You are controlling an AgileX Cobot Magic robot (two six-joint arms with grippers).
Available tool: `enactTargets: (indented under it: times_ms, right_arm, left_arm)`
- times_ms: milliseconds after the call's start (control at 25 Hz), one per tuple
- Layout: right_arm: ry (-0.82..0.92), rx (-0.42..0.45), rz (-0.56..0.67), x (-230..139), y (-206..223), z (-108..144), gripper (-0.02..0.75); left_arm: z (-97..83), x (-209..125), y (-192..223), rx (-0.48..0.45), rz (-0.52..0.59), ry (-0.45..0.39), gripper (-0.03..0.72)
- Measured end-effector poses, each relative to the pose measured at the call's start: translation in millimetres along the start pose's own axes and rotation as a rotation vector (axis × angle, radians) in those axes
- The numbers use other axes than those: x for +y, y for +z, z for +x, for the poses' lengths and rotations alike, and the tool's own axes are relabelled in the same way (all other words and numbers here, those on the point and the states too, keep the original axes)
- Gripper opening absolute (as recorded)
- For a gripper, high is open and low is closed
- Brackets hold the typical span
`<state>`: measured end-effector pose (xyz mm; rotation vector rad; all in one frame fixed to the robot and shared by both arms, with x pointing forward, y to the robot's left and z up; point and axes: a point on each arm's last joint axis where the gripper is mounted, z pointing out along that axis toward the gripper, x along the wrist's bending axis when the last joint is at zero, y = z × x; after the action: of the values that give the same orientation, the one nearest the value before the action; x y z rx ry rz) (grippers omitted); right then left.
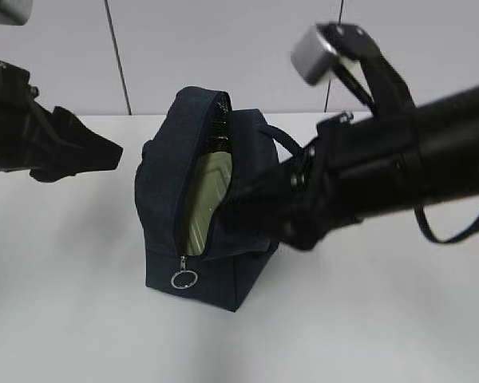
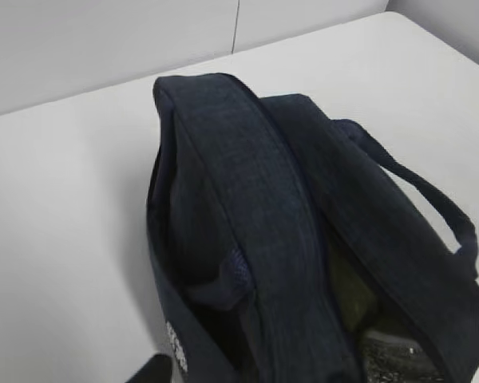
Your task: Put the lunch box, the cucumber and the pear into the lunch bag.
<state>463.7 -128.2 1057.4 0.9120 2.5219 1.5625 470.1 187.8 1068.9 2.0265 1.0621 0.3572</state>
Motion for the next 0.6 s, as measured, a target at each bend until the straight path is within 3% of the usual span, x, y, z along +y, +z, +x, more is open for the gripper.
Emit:
enactTargets:
  times_ms: [240,600]
  right_arm:
    - [-0.147,0.033,-0.066,-47,14,17,0.452]
    - [-0.161,0.053,0.036,-80,41,4,0.430]
  left_arm:
    - [-1.6,-11,-10,0.038,-0.054,-0.010,0.351]
    - [-3.5,-10,-18,0.046,-0.084,-0.004,0.342]
